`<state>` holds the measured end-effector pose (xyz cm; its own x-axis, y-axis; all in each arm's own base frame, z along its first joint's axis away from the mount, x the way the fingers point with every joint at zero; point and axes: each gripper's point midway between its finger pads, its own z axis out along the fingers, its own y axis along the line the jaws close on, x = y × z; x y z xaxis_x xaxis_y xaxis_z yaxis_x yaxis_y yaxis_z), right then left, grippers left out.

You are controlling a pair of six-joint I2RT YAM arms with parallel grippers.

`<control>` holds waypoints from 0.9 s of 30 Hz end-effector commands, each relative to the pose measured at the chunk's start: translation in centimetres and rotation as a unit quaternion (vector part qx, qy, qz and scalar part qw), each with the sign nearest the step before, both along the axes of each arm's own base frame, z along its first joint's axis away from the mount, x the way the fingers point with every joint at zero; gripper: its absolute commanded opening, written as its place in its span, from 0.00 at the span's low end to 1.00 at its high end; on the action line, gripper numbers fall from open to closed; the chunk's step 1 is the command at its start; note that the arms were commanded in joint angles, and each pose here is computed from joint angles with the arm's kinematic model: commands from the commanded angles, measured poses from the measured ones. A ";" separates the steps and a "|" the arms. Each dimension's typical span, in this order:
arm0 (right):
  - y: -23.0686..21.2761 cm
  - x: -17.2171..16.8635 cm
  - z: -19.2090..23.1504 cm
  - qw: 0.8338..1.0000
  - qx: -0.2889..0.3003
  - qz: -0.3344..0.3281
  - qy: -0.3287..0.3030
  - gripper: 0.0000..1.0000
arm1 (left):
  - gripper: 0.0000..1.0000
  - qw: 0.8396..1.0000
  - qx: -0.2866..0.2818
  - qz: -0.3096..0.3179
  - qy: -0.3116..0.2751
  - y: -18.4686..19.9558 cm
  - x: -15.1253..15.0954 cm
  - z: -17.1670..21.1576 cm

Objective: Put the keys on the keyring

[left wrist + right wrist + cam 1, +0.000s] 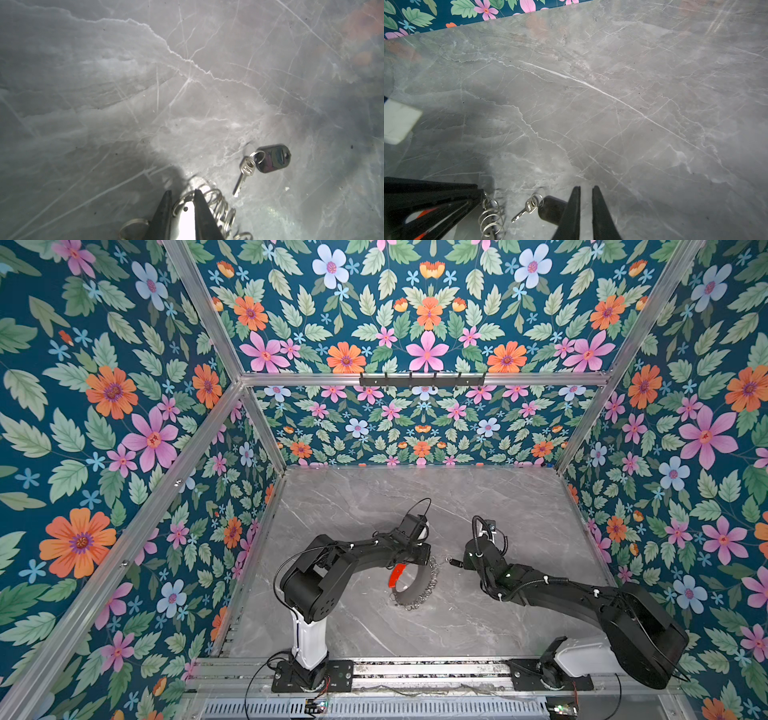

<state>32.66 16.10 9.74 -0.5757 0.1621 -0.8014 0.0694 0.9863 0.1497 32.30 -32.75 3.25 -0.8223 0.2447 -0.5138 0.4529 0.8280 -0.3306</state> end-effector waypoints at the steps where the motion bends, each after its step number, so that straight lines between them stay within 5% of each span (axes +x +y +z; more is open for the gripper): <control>1: 0.2 0.2 0.4 1.000 0.009 -0.005 -0.007 0.14 | 0.20 1.000 -0.003 -0.002 -0.008 -0.1 0.2 0.4; 15: 0.1 0.3 0.5 1.000 0.007 -0.005 -0.008 0.14 | 0.07 0.999 -0.008 0.005 -0.030 0.7 0.1 2.2; 21: 0.1 0.2 0.6 1.000 0.009 -0.005 -0.009 0.14 | 0.31 0.999 -0.012 0.007 -0.037 1.0 -0.1 2.6; 27: 0.0 0.2 0.7 1.000 0.009 -0.005 -0.010 0.14 | 0.34 0.999 -0.013 0.005 -0.037 0.5 0.2 2.4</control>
<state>32.64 16.07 9.93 -0.5727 0.1643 -0.8031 0.0694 0.9859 0.1522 31.91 -31.87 5.31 -0.7995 0.2228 -0.5579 0.4574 0.8278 -0.3248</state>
